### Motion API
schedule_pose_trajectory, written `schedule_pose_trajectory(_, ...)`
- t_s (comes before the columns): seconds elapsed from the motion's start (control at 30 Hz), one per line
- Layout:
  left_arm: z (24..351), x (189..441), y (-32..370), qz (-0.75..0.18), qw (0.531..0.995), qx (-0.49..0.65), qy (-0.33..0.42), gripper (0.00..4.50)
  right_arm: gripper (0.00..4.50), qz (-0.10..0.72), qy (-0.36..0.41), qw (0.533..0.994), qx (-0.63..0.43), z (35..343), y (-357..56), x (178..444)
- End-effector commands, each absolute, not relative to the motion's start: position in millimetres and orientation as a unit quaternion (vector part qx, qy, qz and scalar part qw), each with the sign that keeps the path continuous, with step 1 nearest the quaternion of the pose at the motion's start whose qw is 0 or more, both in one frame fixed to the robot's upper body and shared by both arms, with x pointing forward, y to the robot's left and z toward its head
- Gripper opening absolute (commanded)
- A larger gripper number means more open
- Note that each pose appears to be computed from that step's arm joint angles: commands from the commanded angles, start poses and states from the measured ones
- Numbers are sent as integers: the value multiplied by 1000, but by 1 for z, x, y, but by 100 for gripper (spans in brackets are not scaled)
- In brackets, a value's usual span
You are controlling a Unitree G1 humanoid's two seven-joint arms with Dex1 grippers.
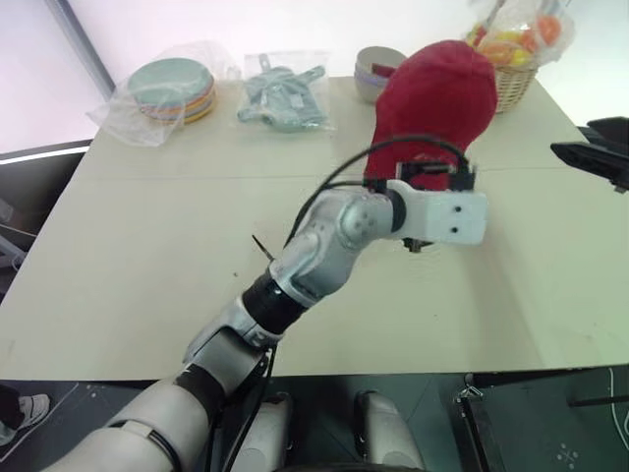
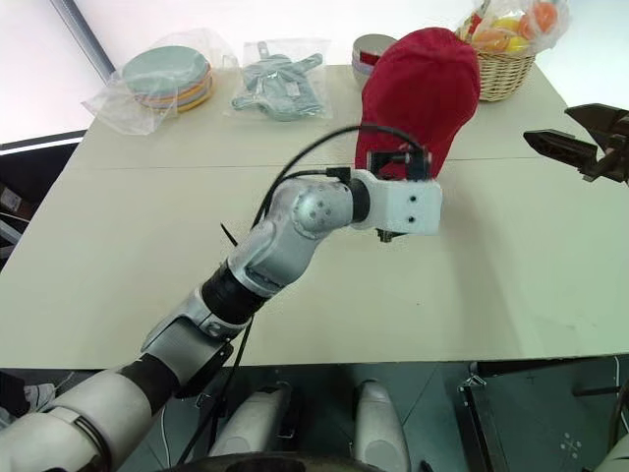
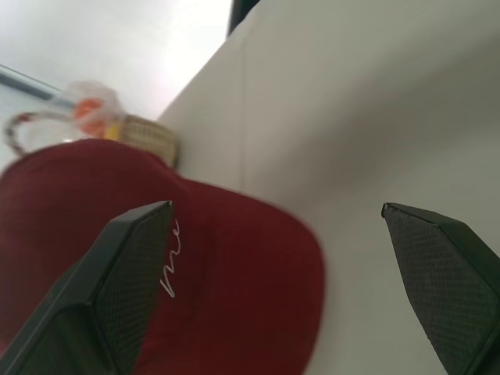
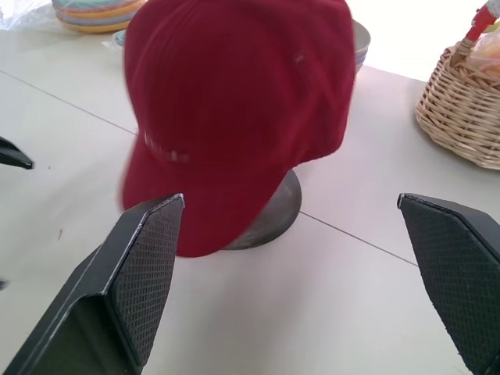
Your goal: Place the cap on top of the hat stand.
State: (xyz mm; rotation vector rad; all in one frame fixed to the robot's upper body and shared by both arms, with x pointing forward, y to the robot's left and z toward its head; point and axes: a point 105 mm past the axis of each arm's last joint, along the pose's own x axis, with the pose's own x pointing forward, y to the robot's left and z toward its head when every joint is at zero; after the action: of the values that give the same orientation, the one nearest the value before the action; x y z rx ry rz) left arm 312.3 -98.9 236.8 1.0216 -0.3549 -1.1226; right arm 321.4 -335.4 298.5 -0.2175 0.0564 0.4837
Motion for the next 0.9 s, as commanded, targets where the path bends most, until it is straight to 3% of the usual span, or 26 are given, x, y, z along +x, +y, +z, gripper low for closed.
schedule_pose_trajectory(0.03,291,302,-91,-536,741,363,-176,447,450,239,-4,963,-121,316,-334,317)
schedule_pose_trajectory(0.13,330,301,-87,-515,762,313,-238,447,450,238,-4,964,-120,315,-337,315)
schedule_pose_trajectory(0.27,358,328,-69,-465,813,223,-272,447,450,236,-4,964,-118,314,-339,319)
schedule_pose_trajectory(0.4,375,366,-39,-402,856,196,-261,447,450,237,-7,964,-119,316,-340,322)
schedule_pose_trajectory(0.53,382,393,10,-406,883,97,-216,447,450,241,-9,963,-121,319,-340,323)
schedule_pose_trajectory(0.73,366,427,106,-303,932,94,-174,447,450,250,-10,961,-114,318,-338,327)
schedule_pose_trajectory(0.9,329,424,174,-259,954,101,-118,447,450,247,-1,964,-97,306,-341,330)
